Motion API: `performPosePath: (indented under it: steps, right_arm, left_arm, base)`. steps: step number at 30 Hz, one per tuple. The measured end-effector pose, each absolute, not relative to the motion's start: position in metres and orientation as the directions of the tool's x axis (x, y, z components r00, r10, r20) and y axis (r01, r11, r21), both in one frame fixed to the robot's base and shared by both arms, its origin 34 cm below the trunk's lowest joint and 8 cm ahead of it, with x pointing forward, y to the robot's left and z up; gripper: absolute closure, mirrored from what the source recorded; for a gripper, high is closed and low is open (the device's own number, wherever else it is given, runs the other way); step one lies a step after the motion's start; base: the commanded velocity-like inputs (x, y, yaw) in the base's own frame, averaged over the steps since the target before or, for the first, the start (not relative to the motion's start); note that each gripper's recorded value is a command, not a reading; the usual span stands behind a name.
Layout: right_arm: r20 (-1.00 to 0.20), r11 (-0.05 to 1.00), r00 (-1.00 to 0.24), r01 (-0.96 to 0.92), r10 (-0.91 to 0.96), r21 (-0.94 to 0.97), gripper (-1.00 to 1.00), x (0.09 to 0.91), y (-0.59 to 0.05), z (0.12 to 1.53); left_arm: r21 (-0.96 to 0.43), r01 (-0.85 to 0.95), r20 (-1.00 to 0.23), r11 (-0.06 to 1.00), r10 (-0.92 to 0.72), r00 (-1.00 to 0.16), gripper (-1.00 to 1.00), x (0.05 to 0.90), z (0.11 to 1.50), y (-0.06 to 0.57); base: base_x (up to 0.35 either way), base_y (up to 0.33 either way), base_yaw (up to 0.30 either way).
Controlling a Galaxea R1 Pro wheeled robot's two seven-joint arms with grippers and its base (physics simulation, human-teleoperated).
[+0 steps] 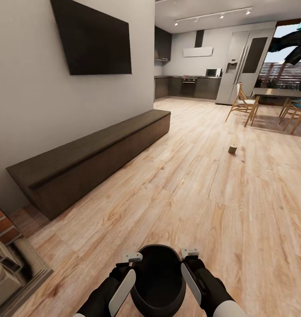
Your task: Place each of the two pumpkins and all three candles from the living room inside a cabinet in the living room (use any cabinet), then make sure every cabinet is closed, and position the cauldron so it is next to a table in the living room.
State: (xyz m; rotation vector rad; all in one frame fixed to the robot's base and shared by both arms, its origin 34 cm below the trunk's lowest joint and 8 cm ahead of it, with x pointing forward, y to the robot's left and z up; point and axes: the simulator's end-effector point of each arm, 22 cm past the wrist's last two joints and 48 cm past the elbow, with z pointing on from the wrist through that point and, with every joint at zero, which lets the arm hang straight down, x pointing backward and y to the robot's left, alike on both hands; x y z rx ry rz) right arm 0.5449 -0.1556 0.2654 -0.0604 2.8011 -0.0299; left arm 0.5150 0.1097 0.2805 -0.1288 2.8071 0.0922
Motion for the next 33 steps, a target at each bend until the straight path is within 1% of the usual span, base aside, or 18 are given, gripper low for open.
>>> performPosePath:
  steps: [10,16,33]
  right_arm:
    - [-0.353,0.999,-0.934,-0.038,-0.045,-0.026,-1.0,0.549,-0.154,0.267]
    - [-0.332,0.999,-0.942,-0.038,-0.045,-0.026,-1.0,0.544,-0.154,0.255]
    - [-0.334,0.999,-0.941,-0.038,-0.046,-0.031,-1.0,0.545,-0.157,0.256]
  left_arm:
    - [0.047,-0.099,-0.323,0.994,-0.078,-0.943,-1.0,0.514,0.28,0.109]
    - [0.051,-0.098,-0.3,0.994,-0.078,-0.951,-1.0,0.508,0.269,0.11]
    - [0.049,-0.102,-0.308,0.994,-0.082,-0.948,-1.0,0.511,0.27,0.109]
  base:
    - [0.0,0.0,0.0]
    - [0.0,0.0,0.0]
    - [0.0,0.0,0.0]
